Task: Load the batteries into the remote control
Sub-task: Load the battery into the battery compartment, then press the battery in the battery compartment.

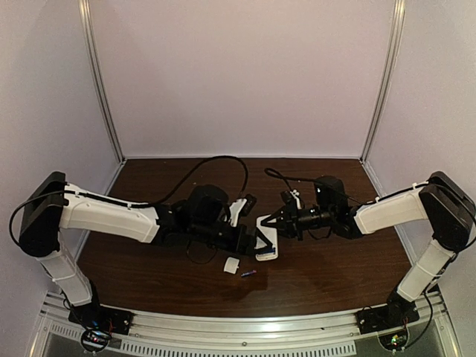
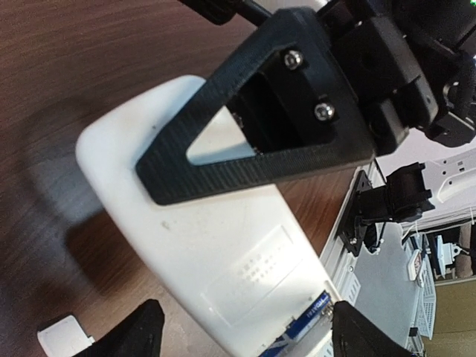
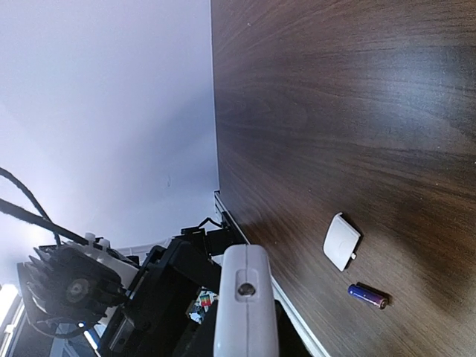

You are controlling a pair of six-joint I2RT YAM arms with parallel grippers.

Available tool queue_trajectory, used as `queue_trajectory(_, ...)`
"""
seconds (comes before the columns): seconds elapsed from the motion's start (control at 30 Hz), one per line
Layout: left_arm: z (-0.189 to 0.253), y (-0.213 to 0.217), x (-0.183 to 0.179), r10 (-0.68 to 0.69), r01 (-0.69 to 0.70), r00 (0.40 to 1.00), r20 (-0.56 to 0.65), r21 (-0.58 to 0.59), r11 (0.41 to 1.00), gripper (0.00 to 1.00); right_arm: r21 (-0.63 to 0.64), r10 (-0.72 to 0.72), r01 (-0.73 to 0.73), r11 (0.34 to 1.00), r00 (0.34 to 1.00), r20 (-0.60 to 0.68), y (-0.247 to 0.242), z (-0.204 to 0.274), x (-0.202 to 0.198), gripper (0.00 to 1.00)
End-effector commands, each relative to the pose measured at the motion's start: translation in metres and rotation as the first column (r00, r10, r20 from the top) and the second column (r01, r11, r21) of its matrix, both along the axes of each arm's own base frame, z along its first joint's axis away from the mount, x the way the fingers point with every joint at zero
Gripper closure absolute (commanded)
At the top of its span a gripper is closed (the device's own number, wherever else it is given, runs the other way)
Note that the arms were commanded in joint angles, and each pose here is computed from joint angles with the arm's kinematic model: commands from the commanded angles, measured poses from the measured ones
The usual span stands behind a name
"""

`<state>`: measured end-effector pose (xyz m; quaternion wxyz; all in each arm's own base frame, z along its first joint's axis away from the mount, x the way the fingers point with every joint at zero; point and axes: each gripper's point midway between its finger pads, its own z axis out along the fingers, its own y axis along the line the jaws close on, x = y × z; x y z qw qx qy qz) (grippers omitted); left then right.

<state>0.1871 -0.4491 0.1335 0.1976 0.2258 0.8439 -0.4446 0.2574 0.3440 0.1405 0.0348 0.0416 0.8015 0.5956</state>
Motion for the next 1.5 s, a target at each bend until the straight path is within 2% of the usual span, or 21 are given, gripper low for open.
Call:
queue_trajectory(0.0,0.037,0.014,0.008,-0.082,0.101,0.979,0.188,-0.090,0.991,0.17,0.066,0.045,-0.050,0.997,0.996,0.077,0.005,0.027,-0.006,1.00)
queue_trajectory(0.13,0.053,0.020,0.003,-0.169,0.199,0.928,0.333,-0.055,0.979,0.12,0.083,0.080,-0.089,0.993,0.991,0.104,0.006,0.033,-0.013,1.00)
queue_trajectory(0.33,0.064,0.031,-0.006,-0.282,0.308,0.806,0.520,0.038,0.951,0.13,0.104,0.122,-0.143,0.984,0.976,0.179,0.006,0.045,-0.022,1.00)
queue_trajectory(0.53,0.060,0.040,-0.003,-0.280,0.271,0.730,0.623,0.113,0.956,0.18,0.079,0.142,-0.163,0.983,0.966,0.216,0.008,0.048,-0.025,1.00)
queue_trajectory(0.7,0.057,0.032,-0.013,-0.317,0.250,0.631,0.708,0.201,0.947,0.20,0.024,0.146,-0.153,0.988,0.969,0.197,0.008,0.038,-0.021,1.00)
queue_trajectory(0.97,0.058,0.022,-0.018,-0.354,0.188,0.504,0.788,0.300,0.935,0.27,-0.028,0.126,-0.123,0.992,0.980,0.153,0.007,0.022,-0.018,1.00)
queue_trajectory(1.2,0.054,0.010,-0.018,-0.401,0.159,0.450,0.798,0.371,0.915,0.37,-0.034,0.116,-0.113,0.993,0.985,0.127,0.009,0.018,-0.019,1.00)
queue_trajectory(1.47,0.045,-0.001,-0.025,-0.457,0.175,0.413,0.787,0.424,0.888,0.39,-0.027,0.112,-0.110,0.994,0.987,0.113,0.012,0.017,-0.019,1.00)
